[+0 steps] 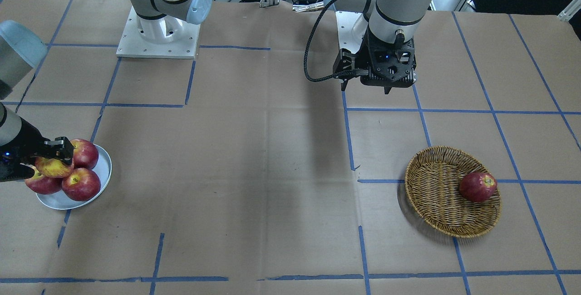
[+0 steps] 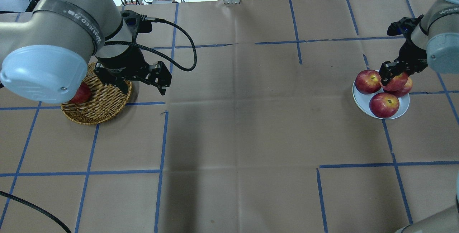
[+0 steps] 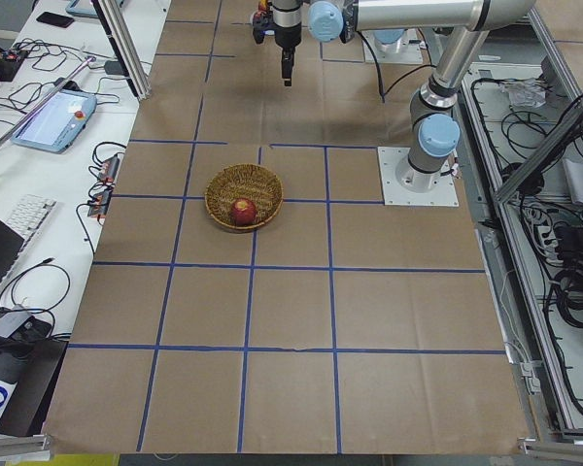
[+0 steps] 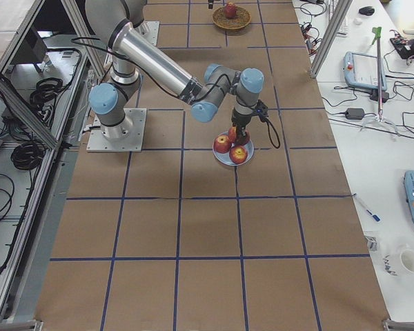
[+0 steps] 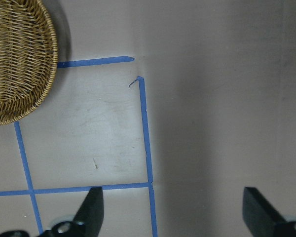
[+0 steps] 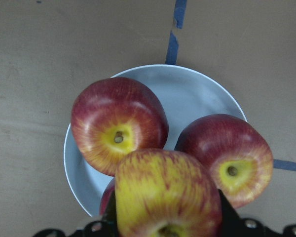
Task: Transfer apple from basket to plate
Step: 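Lower the apple onto the plate and open the right gripper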
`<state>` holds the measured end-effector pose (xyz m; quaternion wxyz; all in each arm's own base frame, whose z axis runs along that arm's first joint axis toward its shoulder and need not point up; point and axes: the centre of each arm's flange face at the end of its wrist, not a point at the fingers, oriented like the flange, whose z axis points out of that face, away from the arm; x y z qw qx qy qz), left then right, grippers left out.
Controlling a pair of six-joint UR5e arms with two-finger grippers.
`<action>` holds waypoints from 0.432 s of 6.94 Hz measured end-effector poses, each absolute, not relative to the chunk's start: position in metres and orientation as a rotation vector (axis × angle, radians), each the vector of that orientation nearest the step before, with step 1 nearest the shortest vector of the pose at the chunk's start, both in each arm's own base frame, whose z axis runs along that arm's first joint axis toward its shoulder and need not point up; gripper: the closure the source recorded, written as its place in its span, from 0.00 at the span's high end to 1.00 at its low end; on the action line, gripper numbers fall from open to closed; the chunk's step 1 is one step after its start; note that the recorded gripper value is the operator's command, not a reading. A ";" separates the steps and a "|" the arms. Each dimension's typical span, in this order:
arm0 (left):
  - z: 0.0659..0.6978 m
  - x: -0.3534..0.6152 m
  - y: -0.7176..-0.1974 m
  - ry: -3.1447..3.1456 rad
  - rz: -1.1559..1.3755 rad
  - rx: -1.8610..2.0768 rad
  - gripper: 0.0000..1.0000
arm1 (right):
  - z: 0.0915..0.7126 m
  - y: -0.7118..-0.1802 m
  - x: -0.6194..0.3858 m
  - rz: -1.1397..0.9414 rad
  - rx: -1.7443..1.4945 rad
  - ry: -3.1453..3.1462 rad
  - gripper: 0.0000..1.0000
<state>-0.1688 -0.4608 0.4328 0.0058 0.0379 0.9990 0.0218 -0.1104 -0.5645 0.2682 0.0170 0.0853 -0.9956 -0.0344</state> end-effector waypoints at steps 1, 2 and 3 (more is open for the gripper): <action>0.433 -0.169 -0.461 3.127 0.069 0.119 0.99 | 0.269 -0.565 -0.111 -0.106 0.262 -3.093 1.00; 0.433 -0.169 -0.461 3.127 0.069 0.120 0.99 | 0.274 -0.566 -0.111 -0.093 0.260 -3.089 1.00; 0.433 -0.169 -0.460 3.127 0.069 0.120 0.99 | 0.287 -0.567 -0.110 -0.062 0.259 -3.082 1.00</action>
